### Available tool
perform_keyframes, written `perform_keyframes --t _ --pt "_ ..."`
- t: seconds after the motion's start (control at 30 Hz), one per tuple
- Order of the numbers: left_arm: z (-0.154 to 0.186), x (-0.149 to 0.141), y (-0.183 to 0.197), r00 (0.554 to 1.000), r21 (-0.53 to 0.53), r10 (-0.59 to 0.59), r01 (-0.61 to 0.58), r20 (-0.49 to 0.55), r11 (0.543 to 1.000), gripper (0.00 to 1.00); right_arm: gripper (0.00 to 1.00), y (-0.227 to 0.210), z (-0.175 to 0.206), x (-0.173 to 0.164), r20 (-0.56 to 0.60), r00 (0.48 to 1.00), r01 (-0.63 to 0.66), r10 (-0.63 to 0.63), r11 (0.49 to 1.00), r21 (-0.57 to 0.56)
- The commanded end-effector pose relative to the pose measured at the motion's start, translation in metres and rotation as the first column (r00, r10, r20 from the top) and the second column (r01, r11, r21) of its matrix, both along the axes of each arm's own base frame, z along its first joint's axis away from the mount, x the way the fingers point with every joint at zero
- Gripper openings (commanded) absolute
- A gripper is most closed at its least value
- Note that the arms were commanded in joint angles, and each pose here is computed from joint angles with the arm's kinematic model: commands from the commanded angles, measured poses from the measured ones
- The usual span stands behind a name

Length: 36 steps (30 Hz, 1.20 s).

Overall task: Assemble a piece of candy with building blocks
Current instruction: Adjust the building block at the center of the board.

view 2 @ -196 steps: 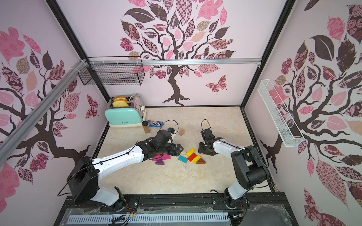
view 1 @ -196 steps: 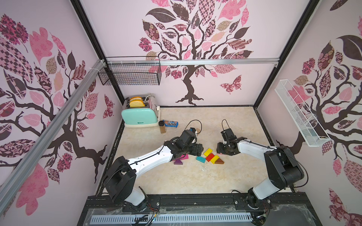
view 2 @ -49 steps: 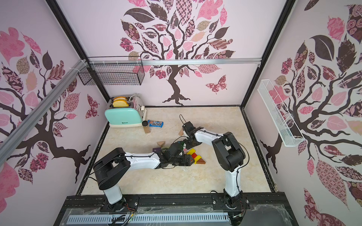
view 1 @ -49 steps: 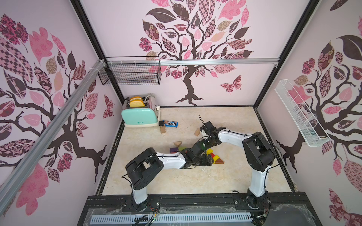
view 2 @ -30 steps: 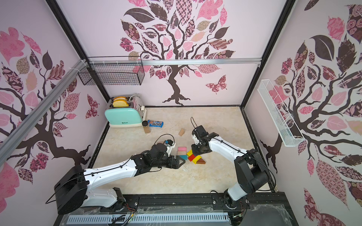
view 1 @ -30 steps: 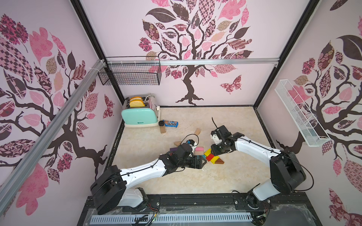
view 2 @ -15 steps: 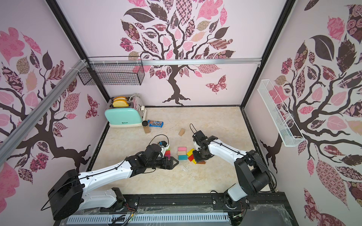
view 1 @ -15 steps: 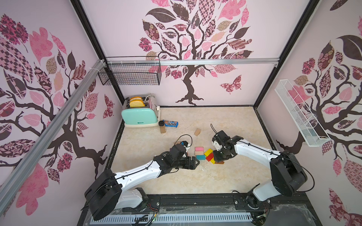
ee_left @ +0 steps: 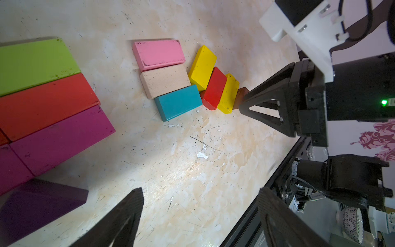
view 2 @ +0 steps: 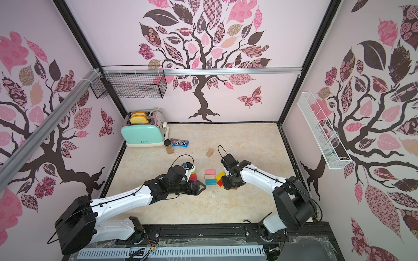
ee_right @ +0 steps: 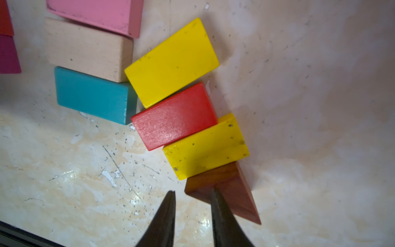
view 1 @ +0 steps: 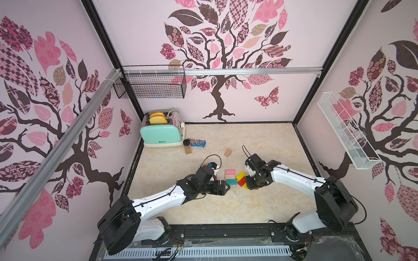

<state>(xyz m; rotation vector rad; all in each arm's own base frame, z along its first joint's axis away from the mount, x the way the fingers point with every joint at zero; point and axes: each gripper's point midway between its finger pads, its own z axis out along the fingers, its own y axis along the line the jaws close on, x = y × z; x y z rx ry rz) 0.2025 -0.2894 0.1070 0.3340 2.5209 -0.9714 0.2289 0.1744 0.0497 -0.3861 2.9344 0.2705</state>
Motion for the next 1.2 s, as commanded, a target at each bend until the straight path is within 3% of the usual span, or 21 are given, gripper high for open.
perform_keyframes --t 0.0,0.23,0.4,1.17 --pt "0.011 0.003 -0.002 1.000 -0.034 -0.009 0.010 0.029 0.999 0.88 0.31 -0.001 -0.005 -0.017 -0.055 0.998 0.015 -0.016 1.000 -0.011" --pt "0.011 0.005 -0.002 1.000 -0.036 -0.017 0.018 0.025 0.999 0.88 0.37 0.004 0.021 0.012 0.055 0.998 0.011 -0.008 0.999 -0.047" --pt "0.014 0.008 -0.001 0.999 -0.033 -0.015 0.016 0.028 0.999 0.88 0.39 0.018 0.013 0.033 0.052 0.998 -0.016 0.019 0.998 -0.059" --pt "0.025 0.025 0.006 0.999 -0.064 0.018 -0.016 0.028 0.998 0.88 0.36 -0.020 -0.001 -0.004 0.006 1.000 0.028 -0.027 0.989 -0.146"
